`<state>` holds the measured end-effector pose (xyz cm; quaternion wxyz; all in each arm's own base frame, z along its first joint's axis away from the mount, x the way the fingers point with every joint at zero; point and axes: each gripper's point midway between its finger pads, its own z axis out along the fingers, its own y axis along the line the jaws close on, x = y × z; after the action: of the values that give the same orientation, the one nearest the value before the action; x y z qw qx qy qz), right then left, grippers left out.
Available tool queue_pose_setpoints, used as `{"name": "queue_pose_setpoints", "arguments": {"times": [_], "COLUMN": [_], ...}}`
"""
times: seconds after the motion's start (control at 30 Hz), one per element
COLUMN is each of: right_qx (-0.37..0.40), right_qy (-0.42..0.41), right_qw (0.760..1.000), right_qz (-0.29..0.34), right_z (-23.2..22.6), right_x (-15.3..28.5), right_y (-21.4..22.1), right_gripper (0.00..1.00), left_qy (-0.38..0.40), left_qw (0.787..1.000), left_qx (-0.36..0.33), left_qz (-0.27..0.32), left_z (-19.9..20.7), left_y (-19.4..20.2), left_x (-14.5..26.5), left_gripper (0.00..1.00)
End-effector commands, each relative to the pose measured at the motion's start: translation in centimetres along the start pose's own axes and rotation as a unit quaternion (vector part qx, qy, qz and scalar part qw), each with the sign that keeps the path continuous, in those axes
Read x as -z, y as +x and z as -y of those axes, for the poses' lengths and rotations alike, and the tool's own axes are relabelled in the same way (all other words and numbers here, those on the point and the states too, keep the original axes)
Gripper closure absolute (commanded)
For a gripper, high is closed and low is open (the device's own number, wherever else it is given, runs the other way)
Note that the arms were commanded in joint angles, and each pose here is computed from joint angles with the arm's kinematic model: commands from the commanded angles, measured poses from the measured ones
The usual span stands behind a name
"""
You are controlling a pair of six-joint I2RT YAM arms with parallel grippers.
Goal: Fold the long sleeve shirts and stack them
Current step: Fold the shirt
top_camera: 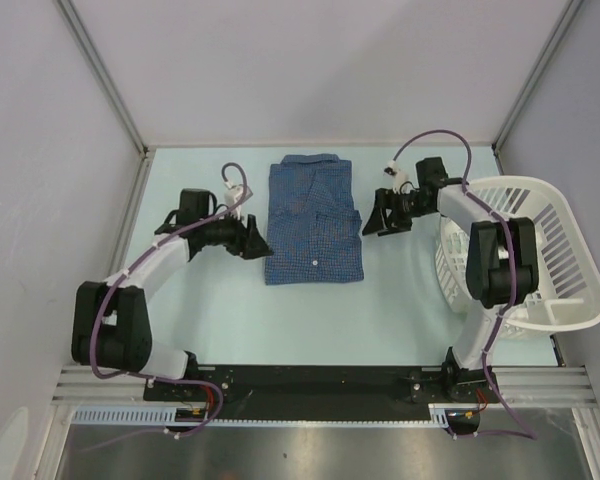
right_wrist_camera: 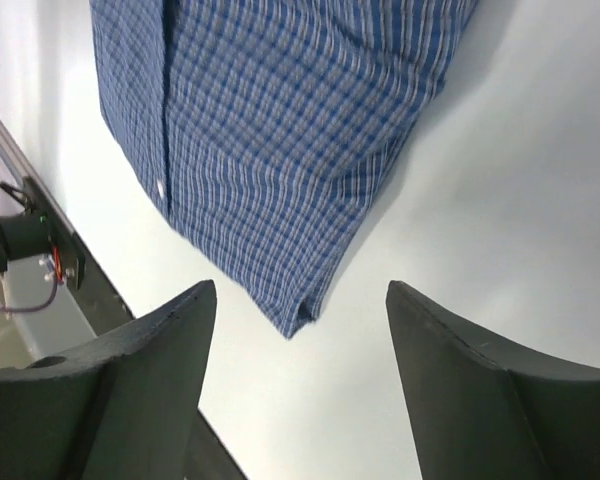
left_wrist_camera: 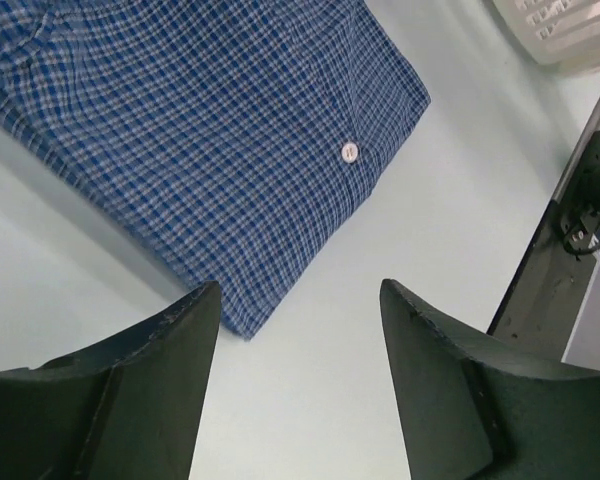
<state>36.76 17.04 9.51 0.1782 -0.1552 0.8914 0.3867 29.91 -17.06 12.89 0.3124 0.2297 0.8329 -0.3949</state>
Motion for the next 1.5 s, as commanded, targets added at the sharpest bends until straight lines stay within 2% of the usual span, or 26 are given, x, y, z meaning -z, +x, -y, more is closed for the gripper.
{"name": "queue_pose_setpoints", "arguments": {"times": [0.0, 0.17, 0.3, 0.4, 0.5, 0.53, 0.67, 0.77, 0.8, 0.87, 0.9, 0.97, 1.3, 1.33, 1.37, 1.4, 1.43, 1.47], "right_qx": [0.006, 0.006, 0.012, 0.025, 0.049, 0.061, 0.092, 0.097, 0.097, 0.094, 0.095, 0.1, 0.093, 0.093, 0.089, 0.085, 0.084, 0.08], "right_qy": [0.001, 0.001, 0.001, -0.004, -0.014, -0.017, -0.024, -0.021, -0.02, -0.016, -0.014, -0.012, -0.025, -0.027, -0.027, -0.023, -0.022, -0.017], "right_qw": [0.999, 0.999, 0.998, 0.998, 0.996, 0.995, 0.993, 0.992, 0.992, 0.993, 0.992, 0.992, 0.99, 0.99, 0.99, 0.991, 0.991, 0.991], "right_qz": [0.035, 0.054, 0.059, 0.065, 0.07, 0.072, 0.076, 0.076, 0.076, 0.074, 0.075, 0.081, 0.106, 0.105, 0.102, 0.099, 0.098, 0.102], "right_z": [0.5, 3.0, 4.0, 4.0, 3.0, 2.3, 0.5, 0.3, 0.4, 0.8, 1.0, 1.2, 1.1, 1.0, 1.1, 1.3, 1.3, 1.6], "right_x": [-1.4, -4.4, -6.3, -7.1, -7.5, -7.5, -7.7, -8.0, -8.2, -8.5, -8.5, -8.6, -10.0, -10.2, -10.3, -10.2, -9.9, -9.0], "right_y": [-3.4, -6.9, -8.0, -9.1, -9.9, -10.3, -10.8, -10.9, -11.0, -10.9, -11.1, -11.4, -12.9, -12.9, -12.8, -12.7, -12.7, -13.0], "right_gripper": [0.25, 0.27, 0.3, 0.38, 0.49, 0.56, 0.69, 0.78, 0.81, 0.88, 0.91, 0.98, 1.0, 1.0, 0.99, 0.9, 0.69, 0.6], "left_qy": [-0.036, -0.068, -0.089, -0.094, -0.077, -0.066, -0.035, -0.049, -0.056, -0.071, -0.074, -0.083, -0.082, -0.08, -0.076, -0.07, -0.067, -0.066], "left_qw": [0.999, 0.997, 0.995, 0.995, 0.996, 0.997, 0.998, 0.997, 0.997, 0.996, 0.995, 0.994, 0.994, 0.994, 0.995, 0.995, 0.995, 0.995], "left_qx": [0.023, 0.023, 0.033, 0.031, 0.032, 0.033, 0.031, 0.035, 0.034, 0.04, 0.044, 0.05, 0.051, 0.05, 0.061, 0.06, 0.06, 0.055], "left_qz": [0.017, 0.028, 0.018, 0.011, 0.014, 0.019, 0.039, 0.043, 0.046, 0.046, 0.047, 0.047, 0.05, 0.05, 0.037, 0.035, 0.035, 0.04], "left_z": [-2.3, -5.4, -7.7, -8.9, -9.3, -9.1, -8.4, -9.1, -9.3, -10.1, -10.3, -10.8, -11.7, -11.7, -11.6, -11.4, -11.3, -10.8], "left_y": [-1.7, -4.3, -4.7, -5.0, -5.7, -6.2, -7.0, -7.0, -7.1, -6.7, -6.6, -6.4, -6.3, -6.3, -5.6, -5.5, -5.8, -6.3], "left_x": [-2.3, -4.0, -5.4, -6.3, -7.2, -7.4, -8.0, -8.0, -7.9, -7.6, -7.4, -7.1, -6.9, -7.0, -7.1, -7.1, -6.8, -6.2], "left_gripper": [0.29, 0.27, 0.26, 0.26, 0.26, 0.3, 0.39, 0.58, 0.71, 0.83, 0.95, 1.0, 1.0, 0.97, 0.89, 0.65, 0.57, 0.5]}}
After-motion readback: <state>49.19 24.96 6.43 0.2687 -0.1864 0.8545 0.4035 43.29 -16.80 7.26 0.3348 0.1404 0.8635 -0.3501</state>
